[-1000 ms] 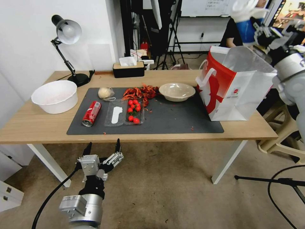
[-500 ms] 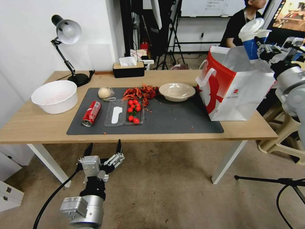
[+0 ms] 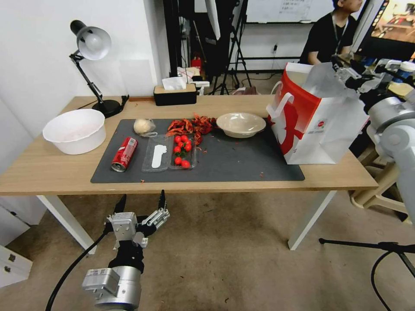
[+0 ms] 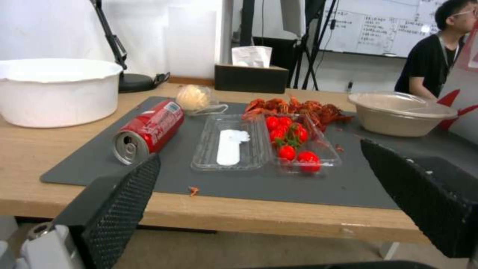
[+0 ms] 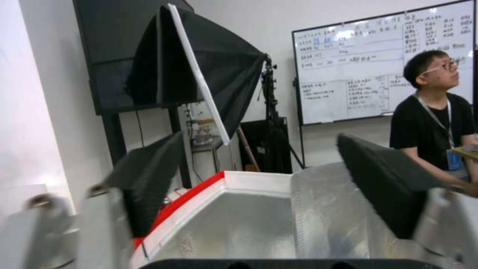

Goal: Pick up the trash from the table and place it into the takeout bag.

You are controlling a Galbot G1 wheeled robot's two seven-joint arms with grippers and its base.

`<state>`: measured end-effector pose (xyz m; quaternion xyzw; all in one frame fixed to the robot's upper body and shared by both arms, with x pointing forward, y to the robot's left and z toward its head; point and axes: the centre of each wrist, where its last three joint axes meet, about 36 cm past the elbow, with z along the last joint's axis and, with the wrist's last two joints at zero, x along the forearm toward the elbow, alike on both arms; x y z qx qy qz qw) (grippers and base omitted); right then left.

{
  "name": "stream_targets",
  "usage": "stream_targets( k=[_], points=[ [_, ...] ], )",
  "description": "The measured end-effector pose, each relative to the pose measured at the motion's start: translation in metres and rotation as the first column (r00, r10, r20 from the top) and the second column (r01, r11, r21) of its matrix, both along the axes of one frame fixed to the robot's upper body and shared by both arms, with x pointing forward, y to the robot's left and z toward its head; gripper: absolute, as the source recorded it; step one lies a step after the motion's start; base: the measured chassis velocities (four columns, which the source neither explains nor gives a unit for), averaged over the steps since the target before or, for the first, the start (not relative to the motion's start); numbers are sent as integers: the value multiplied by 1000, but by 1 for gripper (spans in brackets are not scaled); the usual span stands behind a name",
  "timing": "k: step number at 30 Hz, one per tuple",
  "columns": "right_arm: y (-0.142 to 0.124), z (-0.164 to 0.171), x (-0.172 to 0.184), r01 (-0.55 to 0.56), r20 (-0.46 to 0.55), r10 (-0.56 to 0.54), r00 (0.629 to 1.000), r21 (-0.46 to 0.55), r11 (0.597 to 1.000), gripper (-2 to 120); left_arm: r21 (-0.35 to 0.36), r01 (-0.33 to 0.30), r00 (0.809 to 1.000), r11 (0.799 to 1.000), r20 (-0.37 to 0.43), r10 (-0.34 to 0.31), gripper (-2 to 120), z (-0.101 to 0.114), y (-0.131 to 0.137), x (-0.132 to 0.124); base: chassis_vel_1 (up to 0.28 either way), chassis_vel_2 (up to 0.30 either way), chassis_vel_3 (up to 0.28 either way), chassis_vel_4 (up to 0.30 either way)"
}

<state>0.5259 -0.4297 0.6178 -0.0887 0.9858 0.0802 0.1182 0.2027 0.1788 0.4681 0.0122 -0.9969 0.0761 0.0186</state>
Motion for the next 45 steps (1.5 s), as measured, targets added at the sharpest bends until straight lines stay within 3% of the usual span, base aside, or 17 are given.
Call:
stream_targets(
  k=[6, 24, 26, 31, 36, 45],
  points=[
    [2, 0, -1, -9, -4, 9, 1000, -3, 1000, 99, 1, 0, 1000, 1000, 0, 0, 100, 0, 0, 0, 0, 0, 0, 0],
    [34, -3, -21, -25, -20, 26, 999, 21, 999, 100, 2, -2, 1000, 1000, 0, 2, 100, 0, 1, -1, 0, 0, 0, 0],
    [52, 1, -36, -51, -1, 51, 999, 36, 998, 100, 1, -3, 1000, 1000, 0, 3, 100, 0, 2, -1, 0, 0, 0, 0],
    [70, 0, -50, -90, 26, 89, 996, 39, 995, 100, 1, -3, 1000, 1000, 2, 3, 100, 0, 2, -1, 0, 0, 0, 0],
    [101, -21, -88, -147, 32, 147, 989, 9, 989, 100, -1, -7, 1000, 1000, 6, 7, 100, 1, 3, -1, 0, 0, 0, 0],
    [119, -75, -136, -150, -10, 149, 989, -75, 986, 100, -9, -15, 1000, 1000, 3, 15, 100, 0, 6, -2, 0, 0, 0, 0]
  ],
)
